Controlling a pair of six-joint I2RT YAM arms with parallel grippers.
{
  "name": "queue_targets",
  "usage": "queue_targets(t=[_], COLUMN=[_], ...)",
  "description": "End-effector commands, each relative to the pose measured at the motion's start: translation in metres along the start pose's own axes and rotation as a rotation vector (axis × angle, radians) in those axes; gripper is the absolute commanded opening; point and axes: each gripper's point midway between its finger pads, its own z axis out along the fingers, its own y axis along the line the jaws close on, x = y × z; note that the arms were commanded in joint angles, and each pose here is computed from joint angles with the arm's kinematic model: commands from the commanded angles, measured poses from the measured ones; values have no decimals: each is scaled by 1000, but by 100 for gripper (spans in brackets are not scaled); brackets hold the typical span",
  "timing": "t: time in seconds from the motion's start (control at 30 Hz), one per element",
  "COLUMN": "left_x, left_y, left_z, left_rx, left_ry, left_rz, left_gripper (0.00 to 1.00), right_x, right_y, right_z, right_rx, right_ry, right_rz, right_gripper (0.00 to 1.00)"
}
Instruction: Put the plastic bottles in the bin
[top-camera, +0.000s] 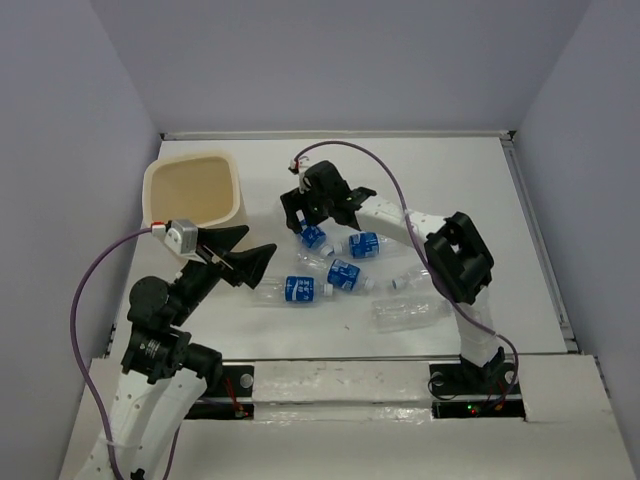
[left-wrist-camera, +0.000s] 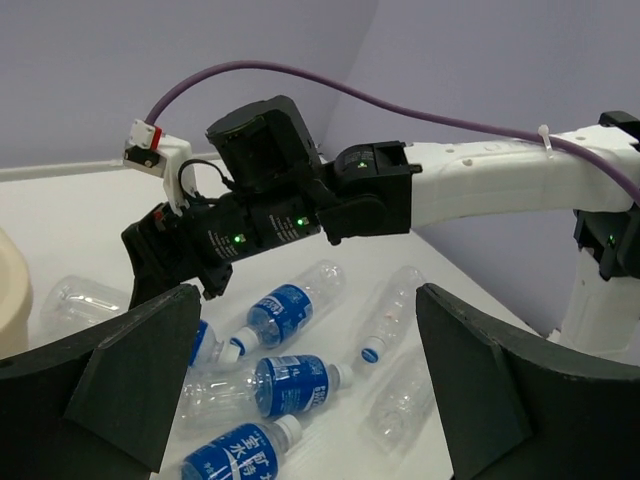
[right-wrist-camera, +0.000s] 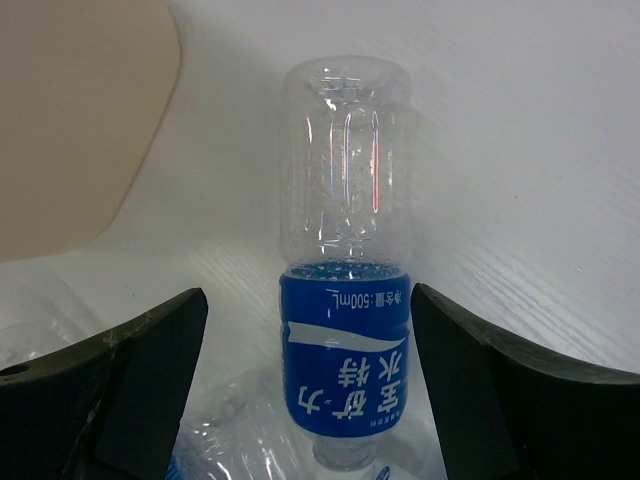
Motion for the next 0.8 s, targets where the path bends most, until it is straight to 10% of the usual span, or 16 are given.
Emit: queue_targets(t=[0.0, 0.3, 0.77], left_x=[-27, -25, -24], left_y=[0, 1, 5], left_z=[-5, -3, 0], left_rx=[-49, -49, -64], left_ry=[-83, -75, -69], left_rz=[34, 30, 24], left_gripper=[99, 99, 99], right_x=[-9, 1, -82], right_y=[-8, -17, -9], right_z=[6, 40, 7], right_rx=[52, 80, 98], right_ry=[9, 49, -215], right_rz=[-52, -72, -63], right_gripper=[87, 80, 31])
